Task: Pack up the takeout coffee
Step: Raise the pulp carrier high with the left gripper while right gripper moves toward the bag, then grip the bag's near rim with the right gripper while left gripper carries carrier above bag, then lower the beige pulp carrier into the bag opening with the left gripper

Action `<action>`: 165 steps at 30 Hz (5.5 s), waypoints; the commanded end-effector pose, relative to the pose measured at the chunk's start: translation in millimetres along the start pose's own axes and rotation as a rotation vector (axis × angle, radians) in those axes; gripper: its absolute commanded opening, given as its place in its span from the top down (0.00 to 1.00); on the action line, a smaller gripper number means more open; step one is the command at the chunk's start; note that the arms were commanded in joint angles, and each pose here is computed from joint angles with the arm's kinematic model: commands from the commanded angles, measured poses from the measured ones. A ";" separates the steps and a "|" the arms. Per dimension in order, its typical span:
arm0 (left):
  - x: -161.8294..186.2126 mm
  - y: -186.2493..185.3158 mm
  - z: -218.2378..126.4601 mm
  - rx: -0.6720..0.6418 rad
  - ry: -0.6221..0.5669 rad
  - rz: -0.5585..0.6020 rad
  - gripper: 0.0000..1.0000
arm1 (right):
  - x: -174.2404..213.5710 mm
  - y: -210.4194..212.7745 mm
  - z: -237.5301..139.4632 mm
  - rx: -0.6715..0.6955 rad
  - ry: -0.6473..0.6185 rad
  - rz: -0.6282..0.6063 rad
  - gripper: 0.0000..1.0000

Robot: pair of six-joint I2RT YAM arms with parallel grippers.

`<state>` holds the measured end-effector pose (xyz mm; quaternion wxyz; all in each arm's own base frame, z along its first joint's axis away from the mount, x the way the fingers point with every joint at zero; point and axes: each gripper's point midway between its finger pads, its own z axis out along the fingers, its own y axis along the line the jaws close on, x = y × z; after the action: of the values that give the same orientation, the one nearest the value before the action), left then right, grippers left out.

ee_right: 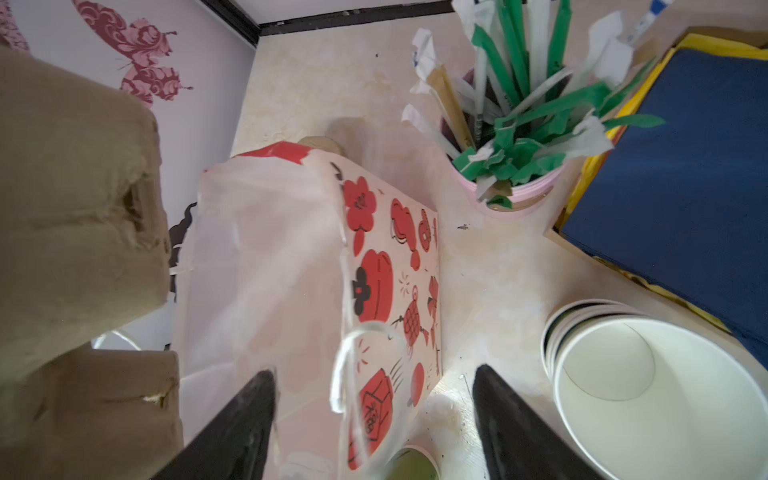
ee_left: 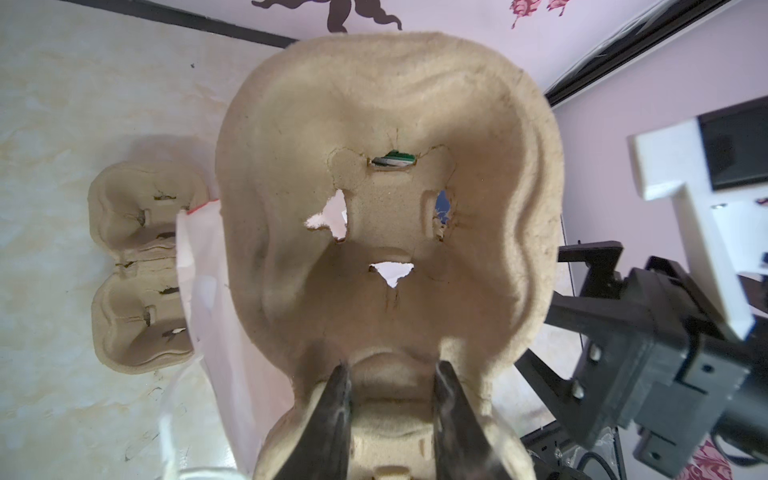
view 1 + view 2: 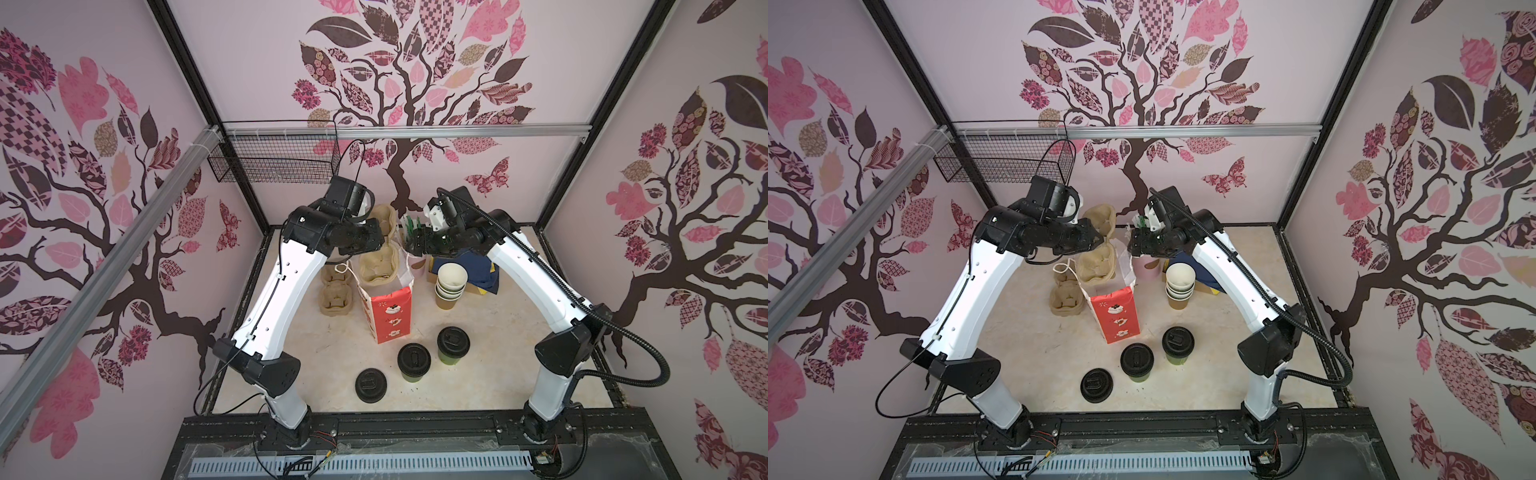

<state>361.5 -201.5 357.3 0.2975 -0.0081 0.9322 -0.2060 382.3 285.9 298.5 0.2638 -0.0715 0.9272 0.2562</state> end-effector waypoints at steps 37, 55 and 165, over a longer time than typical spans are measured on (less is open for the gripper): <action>31.2 41.2 36.9 -0.170 0.215 -0.058 0.77 | 20.1 31.3 21.6 -0.203 -0.038 0.130 1.00; 3.4 37.6 61.0 -0.156 0.096 -0.164 0.78 | 24.6 55.3 5.7 -0.274 -0.091 0.187 1.00; 74.2 58.3 109.9 -0.307 0.288 0.064 0.81 | 22.6 49.4 4.7 -0.201 -0.100 0.129 0.89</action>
<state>362.3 -196.4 225.1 0.1597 0.0125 0.9852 -0.0607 353.2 330.7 284.2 0.2685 -0.0216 0.8963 0.3522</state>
